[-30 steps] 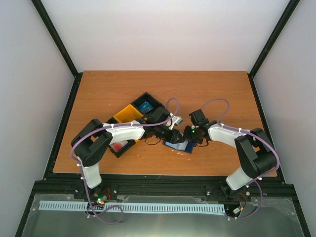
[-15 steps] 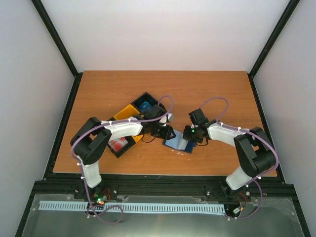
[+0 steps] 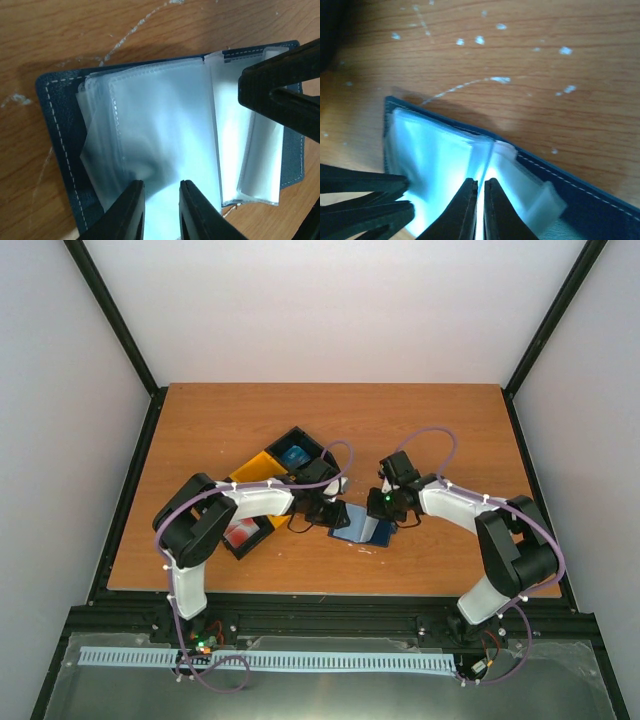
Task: Put the credit cards into the card holder
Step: Turn over the card slot in the card holder, then pick up the credit card from the storage box.
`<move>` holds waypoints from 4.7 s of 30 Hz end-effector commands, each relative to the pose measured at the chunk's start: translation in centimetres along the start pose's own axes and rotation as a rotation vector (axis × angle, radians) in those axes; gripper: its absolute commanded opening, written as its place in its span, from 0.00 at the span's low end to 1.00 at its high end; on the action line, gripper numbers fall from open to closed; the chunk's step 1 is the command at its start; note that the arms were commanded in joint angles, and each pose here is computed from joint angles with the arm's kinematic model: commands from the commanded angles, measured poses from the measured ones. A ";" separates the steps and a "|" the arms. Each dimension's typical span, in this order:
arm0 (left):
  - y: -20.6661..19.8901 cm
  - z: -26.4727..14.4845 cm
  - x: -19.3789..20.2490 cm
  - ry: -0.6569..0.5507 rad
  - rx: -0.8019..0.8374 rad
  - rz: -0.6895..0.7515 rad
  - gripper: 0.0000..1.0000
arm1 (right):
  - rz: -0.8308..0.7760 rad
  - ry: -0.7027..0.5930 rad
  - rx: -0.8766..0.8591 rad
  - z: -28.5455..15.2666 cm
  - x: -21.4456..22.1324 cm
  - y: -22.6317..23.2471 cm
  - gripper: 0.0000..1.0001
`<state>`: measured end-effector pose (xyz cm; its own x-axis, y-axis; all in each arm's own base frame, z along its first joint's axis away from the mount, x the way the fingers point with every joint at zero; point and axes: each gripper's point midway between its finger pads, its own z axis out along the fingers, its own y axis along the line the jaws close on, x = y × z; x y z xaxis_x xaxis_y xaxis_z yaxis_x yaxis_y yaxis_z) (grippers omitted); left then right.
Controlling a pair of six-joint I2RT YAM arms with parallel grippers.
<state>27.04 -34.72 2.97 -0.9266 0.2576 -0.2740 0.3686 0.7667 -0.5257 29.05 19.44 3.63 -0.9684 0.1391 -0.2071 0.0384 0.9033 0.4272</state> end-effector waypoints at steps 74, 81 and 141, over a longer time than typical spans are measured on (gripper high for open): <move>14.2 -9.4 -4.0 0.105 -0.338 0.027 0.48 | -0.088 0.123 0.133 0.3 3.3 3.0 0.18; 14.2 -9.2 -4.0 0.116 -0.330 0.018 0.41 | -0.090 0.124 0.137 0.4 3.4 3.1 0.18; 11.0 -11.2 -1.8 0.150 -0.216 -0.034 0.25 | -0.101 0.131 0.153 1.2 3.5 2.8 0.18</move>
<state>33.30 -19.59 5.16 -0.9414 0.3053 -0.1430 0.3346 0.8985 -0.2841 25.98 22.78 3.02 -0.9941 0.0085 -0.1082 -0.0228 0.9581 0.2856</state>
